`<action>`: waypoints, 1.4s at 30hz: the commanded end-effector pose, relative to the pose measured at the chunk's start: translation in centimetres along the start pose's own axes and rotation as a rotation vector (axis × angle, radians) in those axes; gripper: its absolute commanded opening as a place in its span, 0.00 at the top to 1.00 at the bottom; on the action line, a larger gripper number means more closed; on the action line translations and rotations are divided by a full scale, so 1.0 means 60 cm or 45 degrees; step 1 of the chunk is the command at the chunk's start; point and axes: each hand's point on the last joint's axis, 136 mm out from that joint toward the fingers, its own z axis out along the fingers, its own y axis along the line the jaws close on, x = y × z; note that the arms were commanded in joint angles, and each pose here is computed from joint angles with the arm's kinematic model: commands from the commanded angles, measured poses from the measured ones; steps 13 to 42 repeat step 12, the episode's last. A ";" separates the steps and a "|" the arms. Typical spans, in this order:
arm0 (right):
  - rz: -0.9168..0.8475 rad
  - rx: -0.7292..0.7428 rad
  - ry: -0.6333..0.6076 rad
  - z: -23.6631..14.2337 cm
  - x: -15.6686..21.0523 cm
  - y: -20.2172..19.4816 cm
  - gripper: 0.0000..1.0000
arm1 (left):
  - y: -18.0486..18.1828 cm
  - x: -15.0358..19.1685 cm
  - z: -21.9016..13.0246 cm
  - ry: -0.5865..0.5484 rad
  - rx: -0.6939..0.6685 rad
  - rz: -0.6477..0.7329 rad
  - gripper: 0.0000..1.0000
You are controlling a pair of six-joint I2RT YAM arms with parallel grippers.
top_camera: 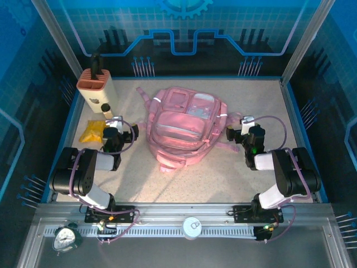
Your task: Pack the student bag
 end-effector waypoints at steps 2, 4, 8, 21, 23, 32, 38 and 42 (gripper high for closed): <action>-0.028 0.009 -0.076 0.005 -0.032 0.001 0.00 | -0.003 -0.024 0.003 -0.057 0.005 0.028 0.01; -0.031 0.009 -0.079 0.005 -0.032 0.001 0.00 | -0.003 -0.024 0.003 -0.057 0.005 0.028 0.01; -0.032 -0.005 -0.071 0.006 -0.031 0.004 0.00 | -0.006 -0.024 0.004 -0.054 0.017 0.032 0.01; -0.025 -0.011 -0.074 0.006 -0.032 0.003 0.00 | -0.007 -0.023 0.004 -0.051 0.022 0.034 0.01; -0.025 -0.011 -0.074 0.006 -0.032 0.003 0.00 | -0.007 -0.023 0.004 -0.051 0.022 0.034 0.01; -0.025 -0.011 -0.074 0.006 -0.032 0.003 0.00 | -0.007 -0.023 0.004 -0.051 0.022 0.034 0.01; -0.025 -0.011 -0.074 0.006 -0.032 0.003 0.00 | -0.007 -0.023 0.004 -0.051 0.022 0.034 0.01; -0.025 -0.011 -0.074 0.006 -0.032 0.003 0.00 | -0.007 -0.023 0.004 -0.051 0.022 0.034 0.01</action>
